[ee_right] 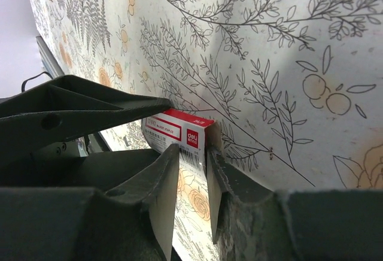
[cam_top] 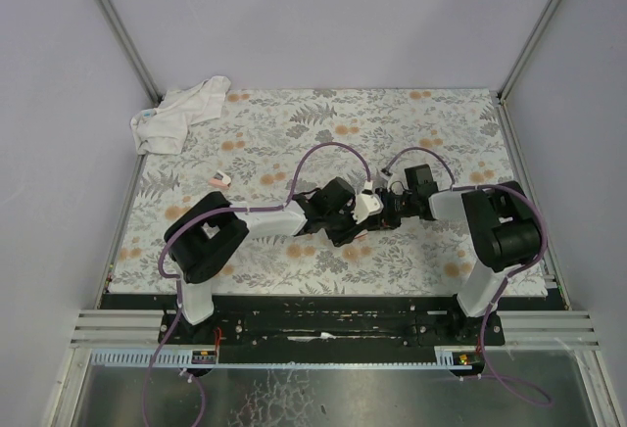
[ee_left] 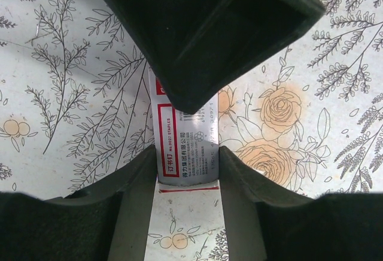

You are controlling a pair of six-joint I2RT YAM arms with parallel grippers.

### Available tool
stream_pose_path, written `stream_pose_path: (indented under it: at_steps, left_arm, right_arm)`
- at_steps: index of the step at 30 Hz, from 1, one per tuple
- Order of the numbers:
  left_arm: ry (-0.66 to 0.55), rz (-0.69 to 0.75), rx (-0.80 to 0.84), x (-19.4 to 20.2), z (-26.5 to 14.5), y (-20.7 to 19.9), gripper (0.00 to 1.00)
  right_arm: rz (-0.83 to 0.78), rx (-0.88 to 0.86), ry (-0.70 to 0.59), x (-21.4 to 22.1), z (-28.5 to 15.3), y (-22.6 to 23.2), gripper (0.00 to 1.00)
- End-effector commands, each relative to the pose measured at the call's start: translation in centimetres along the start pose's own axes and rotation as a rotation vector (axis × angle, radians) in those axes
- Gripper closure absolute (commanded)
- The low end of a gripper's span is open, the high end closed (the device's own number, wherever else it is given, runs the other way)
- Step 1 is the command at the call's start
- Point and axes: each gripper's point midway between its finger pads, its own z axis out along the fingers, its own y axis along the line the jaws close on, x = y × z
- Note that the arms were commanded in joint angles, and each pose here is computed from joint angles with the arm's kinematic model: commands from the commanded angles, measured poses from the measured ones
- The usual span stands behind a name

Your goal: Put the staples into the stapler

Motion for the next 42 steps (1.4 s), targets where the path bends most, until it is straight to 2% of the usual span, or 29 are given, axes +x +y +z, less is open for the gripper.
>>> stream_pose_path:
  at_steps: [1, 5, 8, 10, 13, 15, 18, 21, 24, 29, 35, 42]
  left_arm:
    - [0.09, 0.02, 0.002, 2.7, 0.9, -0.4, 0.59]
    - [0.09, 0.024, -0.001, 2.7, 0.9, -0.4, 0.58]
    - [0.088, 0.03, -0.012, 2.6, 0.9, -0.4, 0.57]
    - [0.079, 0.023, -0.029, 2.1, 0.7, -0.3, 0.47]
    - [0.027, -0.014, -0.052, 0.2, -0.3, -0.3, 0.26]
    - [-0.039, -0.067, -0.094, -2.1, -1.6, 0.1, 0.2]
    - [-0.183, -0.221, -0.205, -5.9, -5.0, 1.4, 0.18]
    - [-0.294, -0.47, -0.286, -6.9, -7.7, 2.2, 0.22]
    - [-0.358, -0.726, -0.309, -5.7, -8.8, 2.1, 0.35]
    - [-0.418, -1.057, -0.222, -3.6, -7.9, 0.5, 0.46]
    - [-0.407, -1.199, -0.142, -2.5, -5.6, -0.6, 0.58]
    - [-0.377, -1.203, -0.129, -2.1, -3.9, -0.8, 0.61]
  right_arm:
    - [-0.012, 0.043, -0.055, -0.8, -0.8, -0.6, 0.7]
    - [-0.009, 0.042, -0.058, -0.9, -0.9, -0.7, 0.77]
    - [-0.006, 0.036, -0.056, -0.8, -0.9, -0.6, 0.94]
    - [-0.004, 0.036, -0.062, -0.8, -1.0, -0.6, 1.0]
    - [-0.007, 0.034, -0.068, -0.5, -1.1, -0.5, 1.0]
    - [-0.007, 0.039, -0.078, -0.3, -1.2, -0.6, 1.0]
    - [-0.001, 0.052, -0.105, -0.1, -1.4, -0.9, 1.0]
    - [-0.003, 0.06, -0.145, -0.1, -1.7, -0.9, 1.0]
    - [-0.01, 0.071, -0.175, -0.2, -1.9, -0.9, 1.0]
    - [-0.019, 0.08, -0.197, -0.4, -2.3, -0.8, 1.0]
    - [-0.016, 0.081, -0.195, -0.3, -2.2, -0.9, 1.0]
    - [-0.01, 0.079, -0.191, -0.1, -2.2, -0.9, 1.0]
